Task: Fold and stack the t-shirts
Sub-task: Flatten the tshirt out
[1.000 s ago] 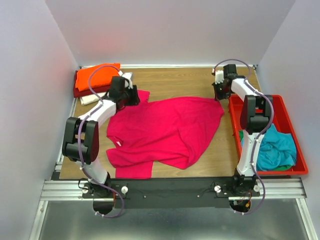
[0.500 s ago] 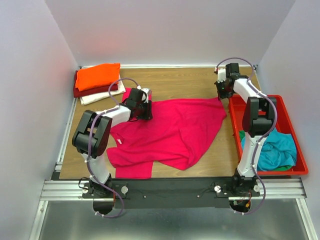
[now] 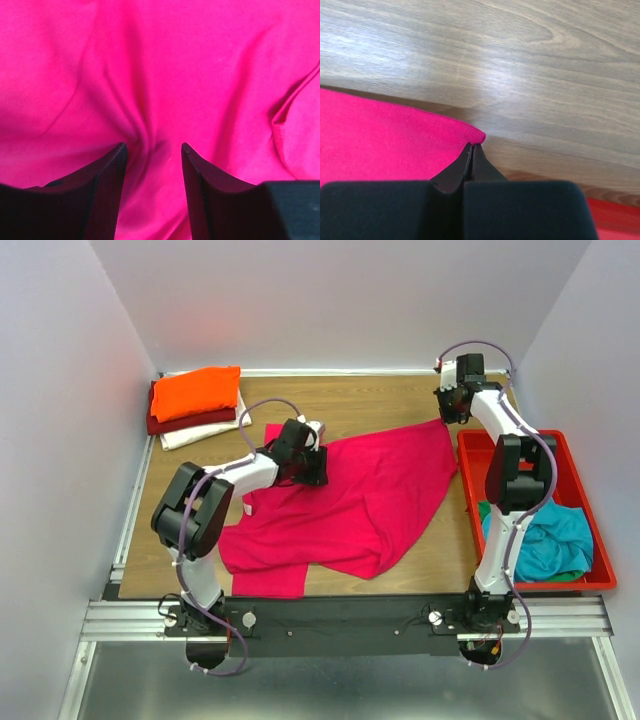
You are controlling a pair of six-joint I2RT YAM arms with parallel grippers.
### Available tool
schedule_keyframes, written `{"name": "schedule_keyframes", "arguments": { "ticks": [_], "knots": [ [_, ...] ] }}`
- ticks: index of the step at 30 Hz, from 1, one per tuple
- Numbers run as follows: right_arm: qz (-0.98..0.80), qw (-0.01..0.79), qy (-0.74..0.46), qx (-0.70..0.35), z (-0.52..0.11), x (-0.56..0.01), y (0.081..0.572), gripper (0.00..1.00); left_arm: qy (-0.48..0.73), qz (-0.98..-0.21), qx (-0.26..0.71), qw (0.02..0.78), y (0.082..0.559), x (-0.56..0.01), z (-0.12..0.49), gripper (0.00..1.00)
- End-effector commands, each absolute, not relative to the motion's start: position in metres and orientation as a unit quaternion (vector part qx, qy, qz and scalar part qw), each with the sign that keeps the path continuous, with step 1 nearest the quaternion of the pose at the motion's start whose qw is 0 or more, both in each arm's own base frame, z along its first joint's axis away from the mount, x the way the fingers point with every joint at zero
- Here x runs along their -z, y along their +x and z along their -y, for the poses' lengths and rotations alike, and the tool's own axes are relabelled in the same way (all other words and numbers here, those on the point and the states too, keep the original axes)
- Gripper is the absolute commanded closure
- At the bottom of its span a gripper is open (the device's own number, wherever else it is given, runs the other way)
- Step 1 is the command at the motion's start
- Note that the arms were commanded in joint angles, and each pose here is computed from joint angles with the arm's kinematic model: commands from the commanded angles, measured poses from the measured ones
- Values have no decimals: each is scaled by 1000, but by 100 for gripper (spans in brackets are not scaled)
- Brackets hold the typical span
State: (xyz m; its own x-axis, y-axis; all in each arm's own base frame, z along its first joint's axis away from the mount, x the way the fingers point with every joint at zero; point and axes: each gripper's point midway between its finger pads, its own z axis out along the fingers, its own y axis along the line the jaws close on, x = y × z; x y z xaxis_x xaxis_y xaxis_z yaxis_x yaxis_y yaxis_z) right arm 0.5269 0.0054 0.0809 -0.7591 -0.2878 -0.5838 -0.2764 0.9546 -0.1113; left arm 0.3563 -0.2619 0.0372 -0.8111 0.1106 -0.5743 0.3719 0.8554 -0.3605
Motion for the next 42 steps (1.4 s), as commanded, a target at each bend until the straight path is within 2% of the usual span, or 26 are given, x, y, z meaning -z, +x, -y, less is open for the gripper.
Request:
{"name": "schedule_keyframes", "arguments": {
  "ticks": [1, 7, 11, 13, 17, 20, 24, 35, 42],
  "knots": [
    [-930, 342, -129, 28, 13, -100, 537, 99, 94, -913, 206, 341, 387, -92, 237, 41],
    [-931, 339, -139, -2, 2, -91, 533, 99, 37, -890, 180, 417, 456, -147, 166, 39],
    [-930, 336, -149, -22, -5, -86, 530, 99, 32, -908, 141, 393, 499, -122, 134, 40],
    [-929, 335, -154, -35, -10, -85, 528, 100, 36, -907, 124, 400, 521, -126, 125, 42],
    [-929, 331, -155, -47, -14, -80, 527, 99, 38, -921, 86, 379, 539, -99, 111, 46],
    [-930, 328, -158, -50, -15, -76, 526, 99, 41, -936, 49, 347, 545, -66, 100, 50],
    [-930, 327, -158, -51, -16, -75, 525, 99, 36, -942, 2, 333, 549, -51, 83, 52],
    [-931, 325, -158, -55, -16, -73, 522, 99, 52, -956, 31, 288, 545, -12, 95, 52],
    [-931, 321, -159, -64, -20, -69, 521, 99, 50, -957, 32, 286, 553, -11, 97, 52]
  ]
}}
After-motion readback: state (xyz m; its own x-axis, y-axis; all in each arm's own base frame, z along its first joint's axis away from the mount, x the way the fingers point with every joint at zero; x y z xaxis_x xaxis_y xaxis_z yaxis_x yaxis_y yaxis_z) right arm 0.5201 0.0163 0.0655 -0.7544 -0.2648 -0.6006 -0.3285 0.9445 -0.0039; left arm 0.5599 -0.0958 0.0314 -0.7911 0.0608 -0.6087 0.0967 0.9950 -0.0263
